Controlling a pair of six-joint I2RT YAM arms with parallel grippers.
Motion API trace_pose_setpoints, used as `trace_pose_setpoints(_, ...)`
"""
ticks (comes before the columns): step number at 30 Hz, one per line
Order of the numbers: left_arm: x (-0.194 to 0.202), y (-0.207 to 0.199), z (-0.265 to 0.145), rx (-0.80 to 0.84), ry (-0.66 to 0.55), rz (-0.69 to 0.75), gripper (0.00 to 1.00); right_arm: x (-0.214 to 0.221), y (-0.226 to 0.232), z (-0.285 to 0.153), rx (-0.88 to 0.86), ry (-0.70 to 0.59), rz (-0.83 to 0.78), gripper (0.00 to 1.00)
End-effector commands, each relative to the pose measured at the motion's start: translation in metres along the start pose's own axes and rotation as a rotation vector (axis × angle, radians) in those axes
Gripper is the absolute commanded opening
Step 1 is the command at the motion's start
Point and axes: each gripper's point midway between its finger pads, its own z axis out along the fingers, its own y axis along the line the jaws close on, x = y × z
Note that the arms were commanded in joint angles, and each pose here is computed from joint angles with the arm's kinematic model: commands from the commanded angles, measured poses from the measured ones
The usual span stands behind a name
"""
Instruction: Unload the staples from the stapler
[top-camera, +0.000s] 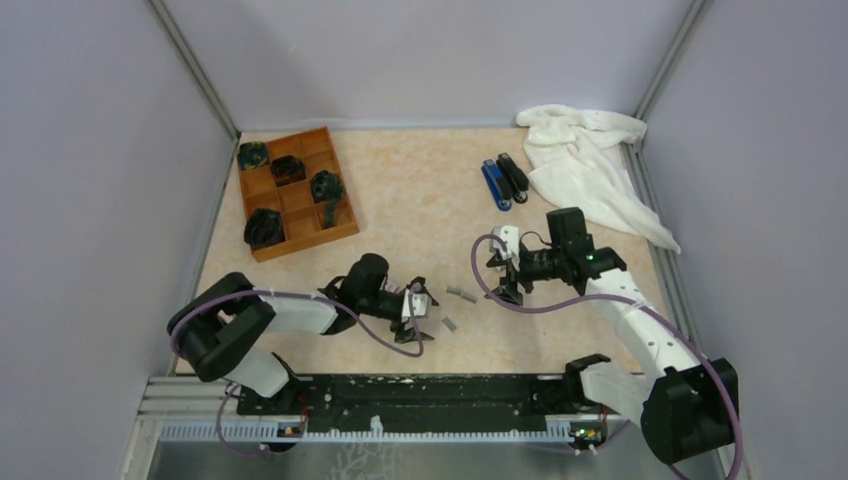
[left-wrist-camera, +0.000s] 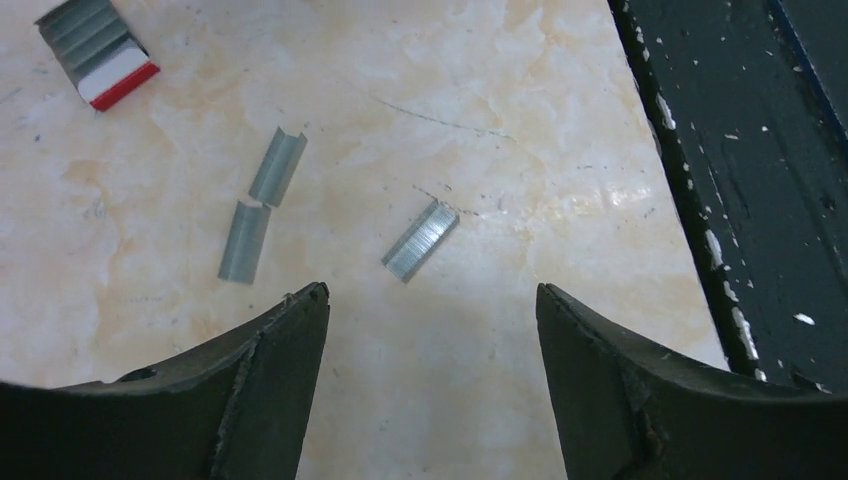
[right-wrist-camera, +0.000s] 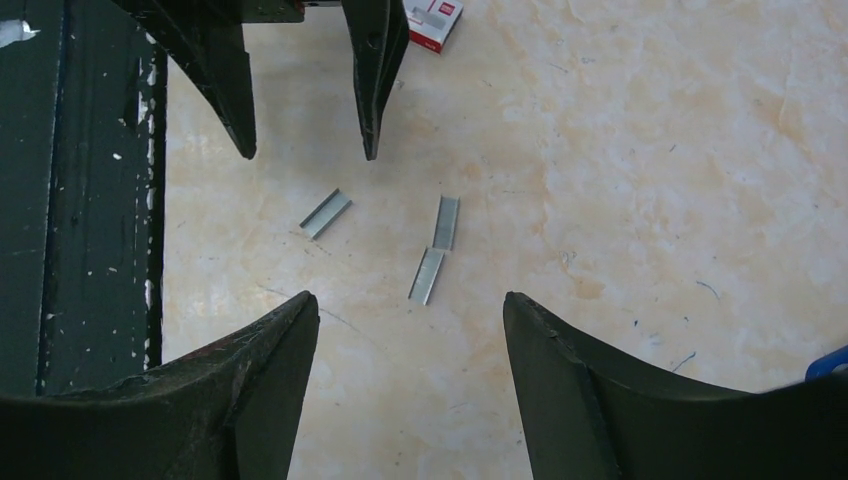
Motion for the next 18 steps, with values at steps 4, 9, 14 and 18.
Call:
trace_pose_setpoints(4, -0.007, 0.005, 0.019, 0.144, 0.014, 0.101, 0.74, -0.021, -0.011, -0.005, 0.026, -0.022, -0.042, 0.68)
trace_pose_setpoints(9, 0.007, 0.007, 0.026, 0.205, 0.097, 0.053, 0.66, -0.021, -0.014, -0.005, 0.038, -0.014, -0.033, 0.68)
trace_pose_setpoints(14, 0.009, 0.008, 0.030, 0.213, 0.106, 0.052, 0.62, -0.022, -0.015, -0.006, 0.044, -0.015, -0.027, 0.68)
trace_pose_setpoints(18, 0.012, 0.009, 0.034, 0.219, 0.126, 0.046, 0.61, -0.022, -0.014, -0.006, 0.039, -0.018, -0.020, 0.68)
